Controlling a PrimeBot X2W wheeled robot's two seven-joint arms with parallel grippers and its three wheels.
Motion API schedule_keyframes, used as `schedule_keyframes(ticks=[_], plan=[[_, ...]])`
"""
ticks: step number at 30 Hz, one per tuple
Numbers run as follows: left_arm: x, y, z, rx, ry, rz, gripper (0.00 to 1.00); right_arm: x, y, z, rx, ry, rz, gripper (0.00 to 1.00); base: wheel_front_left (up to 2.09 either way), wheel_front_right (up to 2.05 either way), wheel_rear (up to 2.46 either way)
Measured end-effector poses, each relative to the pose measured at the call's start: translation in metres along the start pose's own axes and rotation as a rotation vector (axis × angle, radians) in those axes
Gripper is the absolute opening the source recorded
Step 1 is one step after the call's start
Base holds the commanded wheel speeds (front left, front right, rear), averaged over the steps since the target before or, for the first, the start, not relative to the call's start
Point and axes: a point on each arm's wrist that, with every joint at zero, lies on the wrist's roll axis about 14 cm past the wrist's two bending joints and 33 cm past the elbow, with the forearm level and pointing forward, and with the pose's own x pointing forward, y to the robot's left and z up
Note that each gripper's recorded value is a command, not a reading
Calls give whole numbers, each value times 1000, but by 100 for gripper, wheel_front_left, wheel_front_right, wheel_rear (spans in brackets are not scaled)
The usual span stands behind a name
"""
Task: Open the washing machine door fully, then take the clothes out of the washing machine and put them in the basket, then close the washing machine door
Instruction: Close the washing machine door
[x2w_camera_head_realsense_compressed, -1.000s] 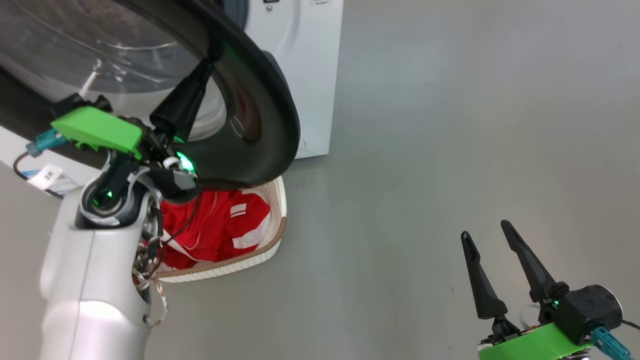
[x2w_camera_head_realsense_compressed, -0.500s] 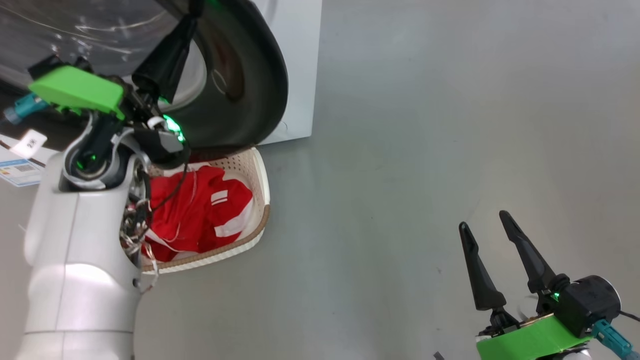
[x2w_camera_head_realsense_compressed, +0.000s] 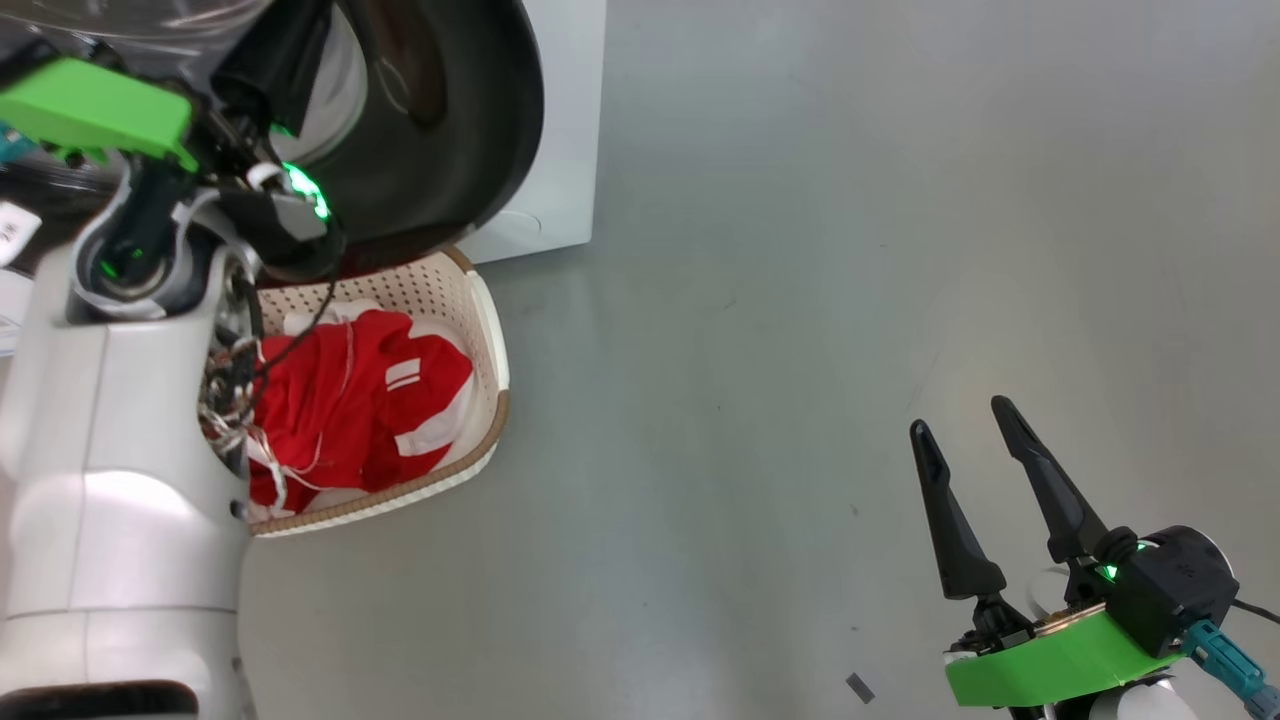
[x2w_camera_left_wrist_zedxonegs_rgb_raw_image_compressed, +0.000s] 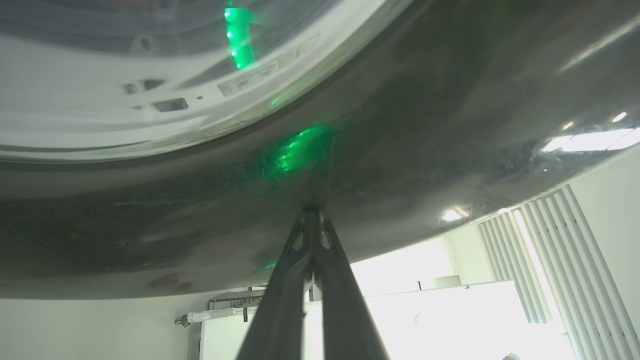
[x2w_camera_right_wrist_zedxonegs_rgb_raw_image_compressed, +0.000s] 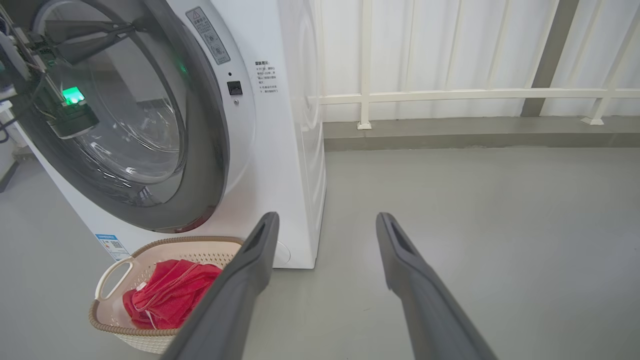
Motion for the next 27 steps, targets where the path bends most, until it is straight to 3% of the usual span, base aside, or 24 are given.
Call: schedule_keyframes(ticks=[15, 27], plan=[[8, 3, 9, -3, 0, -9, 0, 8, 0, -6, -1, 13, 1, 100, 0, 0, 0], [-20, -3, 5, 34, -1, -27, 0, 13, 14, -6, 22, 6, 45, 100, 0, 0, 0]])
